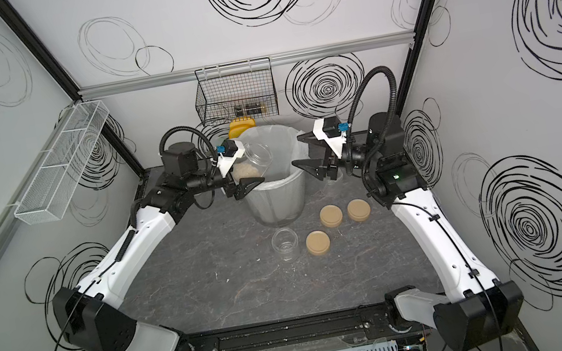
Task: Empty moldy rice from jars
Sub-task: Pour the moldy rice from the jar into the trash bin.
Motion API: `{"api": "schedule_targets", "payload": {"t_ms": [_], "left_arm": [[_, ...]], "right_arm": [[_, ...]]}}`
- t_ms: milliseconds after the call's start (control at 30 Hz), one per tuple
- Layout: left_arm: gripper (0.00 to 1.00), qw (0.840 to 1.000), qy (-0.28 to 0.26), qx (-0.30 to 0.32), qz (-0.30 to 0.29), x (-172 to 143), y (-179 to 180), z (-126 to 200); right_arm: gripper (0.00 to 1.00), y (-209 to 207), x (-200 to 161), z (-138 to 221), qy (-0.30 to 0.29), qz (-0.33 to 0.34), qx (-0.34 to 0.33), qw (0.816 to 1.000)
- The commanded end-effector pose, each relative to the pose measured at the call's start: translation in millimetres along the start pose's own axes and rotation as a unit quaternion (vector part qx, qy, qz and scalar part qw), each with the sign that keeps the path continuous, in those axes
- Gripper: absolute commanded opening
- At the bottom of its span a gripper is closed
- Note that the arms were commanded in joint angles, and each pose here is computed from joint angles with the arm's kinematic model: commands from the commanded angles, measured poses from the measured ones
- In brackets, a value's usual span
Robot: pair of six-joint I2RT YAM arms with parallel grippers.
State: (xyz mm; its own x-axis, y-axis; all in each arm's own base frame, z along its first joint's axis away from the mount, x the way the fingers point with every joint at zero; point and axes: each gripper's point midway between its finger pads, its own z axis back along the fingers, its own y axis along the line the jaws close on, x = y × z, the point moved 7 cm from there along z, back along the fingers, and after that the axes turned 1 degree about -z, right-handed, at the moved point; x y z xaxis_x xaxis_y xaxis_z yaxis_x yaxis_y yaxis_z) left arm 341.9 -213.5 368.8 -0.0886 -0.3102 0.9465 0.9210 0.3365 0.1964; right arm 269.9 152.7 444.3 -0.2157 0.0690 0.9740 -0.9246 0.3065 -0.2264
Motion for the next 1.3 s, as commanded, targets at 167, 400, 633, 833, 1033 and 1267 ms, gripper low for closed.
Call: {"api": "schedule_targets", "payload": {"t_ms": [167,400,633,833,1033,1267], "left_arm": [[0.61,0.995,-0.025,0.027,-0.096,26,23,-2],[0.61,0.992,-0.022,0.040,-0.121,29,34,-9],[0.61,0.987,-0.017,0.063,-0.148,33,41,-7],[0.61,0.985,-0.028,0.058,-0.160,38,37,-6],[0.61,0.981,-0.022,0.069,-0.181,43,38,-8],[0.62,0.974,-0.018,0.069,-0.216,57,32,-14]], "right_arm": [[0.53,-4,-8,-43,0.018,0.032,0.080,0.996],[0.50,-5,-23,-75,0.036,0.022,0.102,0.994],[0.48,-6,-32,-89,0.056,0.021,0.093,0.994],[0.46,-5,-33,-94,0.062,0.022,0.088,0.994],[0.41,-4,-39,-101,0.076,0.016,0.088,0.993],[0.33,-6,-47,-108,0.090,0.002,0.084,0.992]]}}
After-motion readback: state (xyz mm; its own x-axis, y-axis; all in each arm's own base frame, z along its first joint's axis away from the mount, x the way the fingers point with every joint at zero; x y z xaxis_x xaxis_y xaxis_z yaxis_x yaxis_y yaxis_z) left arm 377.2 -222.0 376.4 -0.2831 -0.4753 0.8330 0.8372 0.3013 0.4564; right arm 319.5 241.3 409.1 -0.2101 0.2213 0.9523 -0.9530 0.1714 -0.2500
